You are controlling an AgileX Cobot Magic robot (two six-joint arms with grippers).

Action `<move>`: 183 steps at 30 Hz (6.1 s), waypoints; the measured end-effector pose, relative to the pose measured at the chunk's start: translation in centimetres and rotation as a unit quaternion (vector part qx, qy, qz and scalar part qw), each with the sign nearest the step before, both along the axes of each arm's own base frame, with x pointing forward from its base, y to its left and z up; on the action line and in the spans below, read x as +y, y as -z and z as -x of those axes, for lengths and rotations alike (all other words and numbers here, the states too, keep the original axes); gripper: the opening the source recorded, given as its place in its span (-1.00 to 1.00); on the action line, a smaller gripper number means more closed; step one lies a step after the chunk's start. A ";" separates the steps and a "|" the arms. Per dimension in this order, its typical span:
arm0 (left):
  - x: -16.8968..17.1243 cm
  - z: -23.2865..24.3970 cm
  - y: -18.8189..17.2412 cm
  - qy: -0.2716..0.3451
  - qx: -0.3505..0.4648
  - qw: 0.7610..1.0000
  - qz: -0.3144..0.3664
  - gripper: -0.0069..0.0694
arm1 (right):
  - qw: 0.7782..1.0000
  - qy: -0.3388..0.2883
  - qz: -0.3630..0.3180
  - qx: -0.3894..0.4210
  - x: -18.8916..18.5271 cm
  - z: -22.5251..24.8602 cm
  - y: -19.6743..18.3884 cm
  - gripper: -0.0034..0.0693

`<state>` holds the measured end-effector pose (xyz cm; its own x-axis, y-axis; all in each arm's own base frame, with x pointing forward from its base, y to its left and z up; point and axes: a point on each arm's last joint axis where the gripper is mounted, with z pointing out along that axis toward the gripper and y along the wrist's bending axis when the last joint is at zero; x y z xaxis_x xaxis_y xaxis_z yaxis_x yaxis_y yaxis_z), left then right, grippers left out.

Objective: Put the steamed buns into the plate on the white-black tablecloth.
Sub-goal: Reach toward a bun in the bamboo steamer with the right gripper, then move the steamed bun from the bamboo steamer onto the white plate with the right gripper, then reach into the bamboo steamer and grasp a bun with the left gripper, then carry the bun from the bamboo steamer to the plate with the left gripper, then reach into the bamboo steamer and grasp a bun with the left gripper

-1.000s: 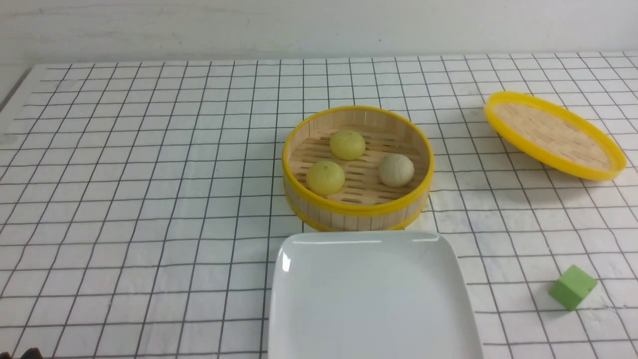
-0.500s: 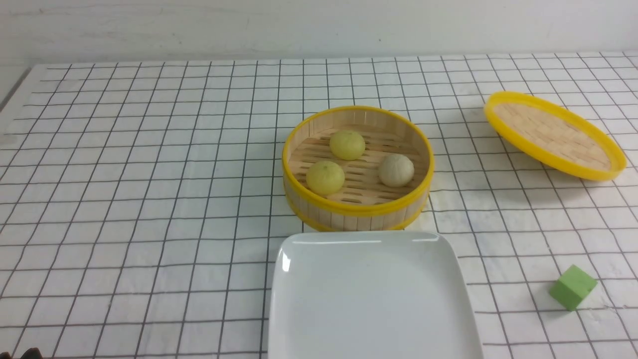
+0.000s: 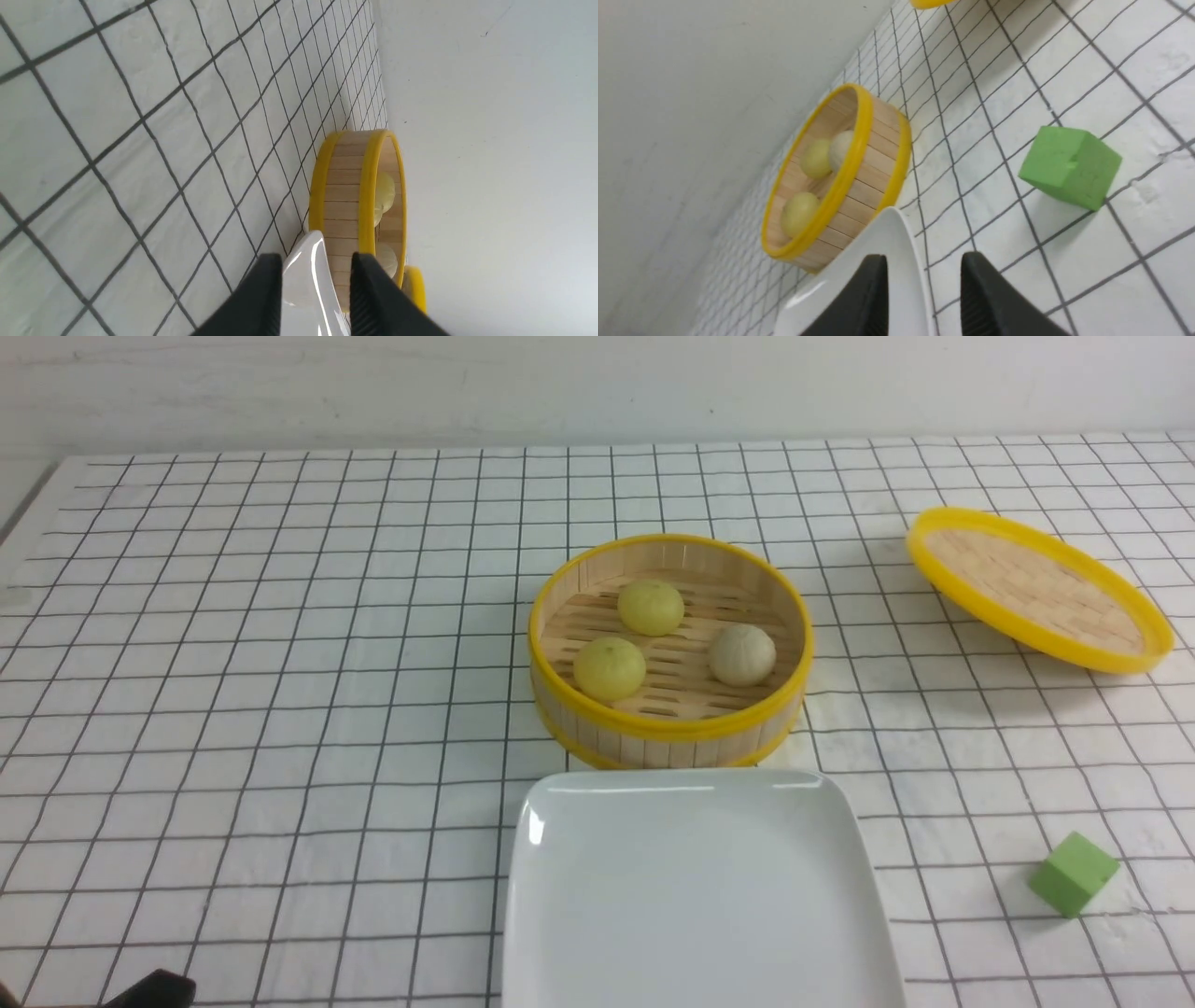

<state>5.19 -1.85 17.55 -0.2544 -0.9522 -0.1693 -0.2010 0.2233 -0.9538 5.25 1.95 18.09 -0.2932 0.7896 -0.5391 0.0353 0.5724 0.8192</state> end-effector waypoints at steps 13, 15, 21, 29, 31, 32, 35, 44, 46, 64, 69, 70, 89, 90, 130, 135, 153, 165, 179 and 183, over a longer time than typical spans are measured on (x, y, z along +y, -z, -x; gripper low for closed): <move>-0.5 1.5 -7.6 0.074 -0.078 0.977 -0.185 -0.71 | 0.981 -0.008 0.174 -0.090 -0.3 0.5 -8.4 -0.90; -0.7 1.2 -9.1 0.113 -0.024 0.966 -0.231 -0.80 | 0.964 -0.029 0.262 -0.035 -0.5 -0.6 -9.7 -0.93; -0.8 -1.7 -10.2 0.257 0.195 0.891 -0.320 -0.81 | 0.899 -0.147 0.337 0.240 -0.7 -5.8 -8.7 -0.90; -0.9 -5.8 -10.2 0.322 0.255 0.846 -0.340 -0.81 | 0.871 -0.365 0.246 0.219 4.4 -13.0 -8.4 -0.89; -0.9 -6.3 -9.9 0.326 0.264 0.842 -0.338 -0.81 | 0.860 -0.394 0.247 0.209 5.8 -14.6 -8.2 -0.88; -0.8 -6.8 -9.6 0.330 0.272 0.839 -0.336 -0.81 | 0.851 -0.411 0.258 0.198 6.8 -16.1 -8.2 -0.88; -0.9 -7.4 -9.1 0.336 0.287 0.834 -0.331 -0.81 | 0.841 -0.418 0.289 0.185 8.6 -19.3 -8.4 -0.85; -0.7 -7.9 -8.6 0.340 0.303 0.824 -0.336 -0.77 | 0.808 -0.409 0.391 0.167 14.7 -28.5 -9.0 -0.44; -0.6 -7.9 -8.6 0.339 0.304 0.823 -0.340 -0.77 | 0.805 -0.405 0.398 0.169 15.4 -29.7 -8.7 -0.32; -0.2 -7.9 -8.5 0.335 0.312 0.811 -0.366 -0.68 | 0.787 -0.368 0.462 0.180 17.3 -36.6 -2.3 -0.56; -0.2 -7.9 -8.5 0.335 0.312 0.811 -0.366 -0.67 | 0.784 -0.381 0.456 0.183 16.3 -33.8 -8.1 -0.85; -0.2 -7.9 -8.5 0.335 0.312 0.811 -0.366 -0.66 | 0.782 -0.387 0.451 0.187 16.0 -32.8 -9.5 -0.85; 0.0 -8.6 -8.7 0.305 0.286 0.827 -0.376 -0.51 | 0.772 -0.421 0.416 0.233 16.1 -22.3 -0.2 -0.03; 0.0 -8.7 -8.8 0.302 0.282 0.829 -0.377 -0.47 | 0.773 -0.421 0.412 0.237 16.1 -22.2 -0.4 0.12; -20.5 -34.3 -5.6 0.483 0.067 0.721 -0.493 0.38 | 0.815 -0.322 0.427 0.221 3.0 -9.1 -10.4 -0.92; -20.9 -35.2 -2.6 0.487 0.085 0.716 -0.493 0.21 | 0.816 -0.323 0.425 0.220 3.1 -9.1 -10.4 -0.91; -16.7 -26.8 -19.7 0.495 0.077 0.708 -0.498 -0.76 | 0.816 -0.324 0.424 0.222 3.1 -9.1 -10.3 -0.86; -20.2 -22.6 -6.4 0.548 0.171 0.662 -0.482 -0.63 | 0.819 -0.327 0.415 0.224 3.2 -9.0 -10.3 -0.85; -23.0 -25.5 -8.7 0.513 0.146 0.691 -0.488 0.40 | 0.821 -0.328 0.410 0.224 3.3 -9.0 -10.3 -0.82; -23.9 -27.8 -12.2 0.469 0.137 0.713 -0.503 -0.18 | 0.821 -0.328 0.410 0.224 3.3 -9.0 -10.3 -0.82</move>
<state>32.99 -25.78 29.77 -0.8545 0.2256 -0.4680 0.3377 0.9257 -0.1703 14.22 5.21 28.37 -0.8242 -0.1928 -0.5325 -0.3092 0.9409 0.1380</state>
